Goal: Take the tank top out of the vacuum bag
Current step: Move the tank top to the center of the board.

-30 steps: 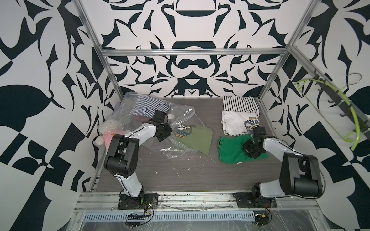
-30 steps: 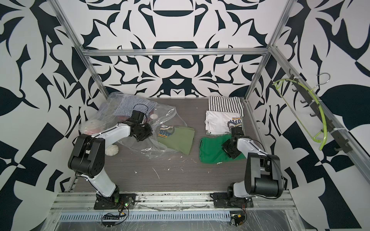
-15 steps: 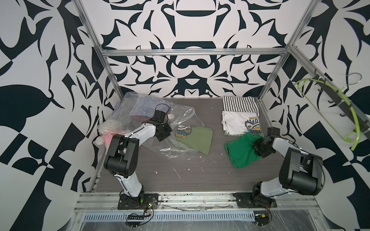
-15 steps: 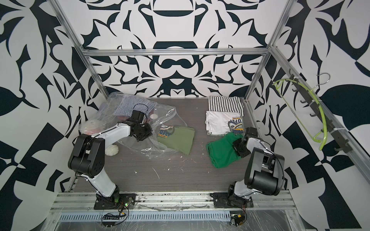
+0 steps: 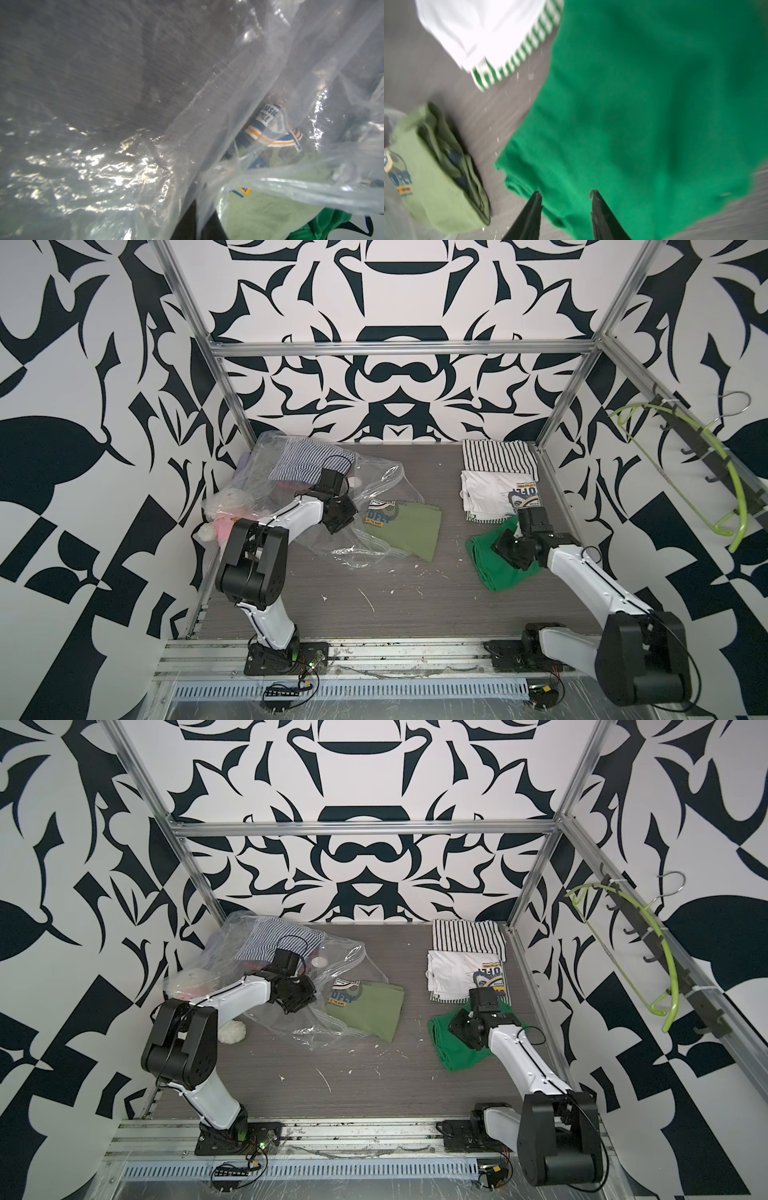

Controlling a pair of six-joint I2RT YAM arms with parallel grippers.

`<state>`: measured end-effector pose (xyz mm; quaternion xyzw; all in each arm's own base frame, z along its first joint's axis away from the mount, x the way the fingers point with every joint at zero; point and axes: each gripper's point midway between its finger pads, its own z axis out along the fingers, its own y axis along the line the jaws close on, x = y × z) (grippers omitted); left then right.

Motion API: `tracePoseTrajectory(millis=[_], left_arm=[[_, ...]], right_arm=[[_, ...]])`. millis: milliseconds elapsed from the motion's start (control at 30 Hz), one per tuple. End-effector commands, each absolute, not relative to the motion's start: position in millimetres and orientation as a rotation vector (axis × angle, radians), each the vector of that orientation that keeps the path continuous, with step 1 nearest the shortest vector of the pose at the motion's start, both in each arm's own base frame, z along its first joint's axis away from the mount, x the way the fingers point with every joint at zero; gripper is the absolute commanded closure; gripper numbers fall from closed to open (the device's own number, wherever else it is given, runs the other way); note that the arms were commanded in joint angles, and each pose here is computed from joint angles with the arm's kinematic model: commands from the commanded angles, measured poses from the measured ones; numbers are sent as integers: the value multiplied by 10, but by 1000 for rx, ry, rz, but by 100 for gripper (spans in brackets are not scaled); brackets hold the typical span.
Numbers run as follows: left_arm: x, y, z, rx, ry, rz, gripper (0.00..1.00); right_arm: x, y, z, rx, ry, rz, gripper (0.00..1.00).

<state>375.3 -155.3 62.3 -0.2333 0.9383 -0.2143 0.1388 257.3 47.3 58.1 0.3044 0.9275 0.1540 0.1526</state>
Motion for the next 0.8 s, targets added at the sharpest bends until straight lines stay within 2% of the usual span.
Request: tracePoseTrajectory(millis=[0,133,467,767], left_arm=[[3772,-1527,587,-690,2714,-608,100],[3774,-1531,601,-686,2711,-612,100],[3728,-1506,631,-687,2710,-603,100],[3703,-1486,652,-681,2707,-594,100]], right_arm=[[2590,636,415,908,2716,451,67],[2842,816,270,940,2716,551,71],[3507,835,108,913,2707,487,70],[3526,955,723,573,2612,537,64]])
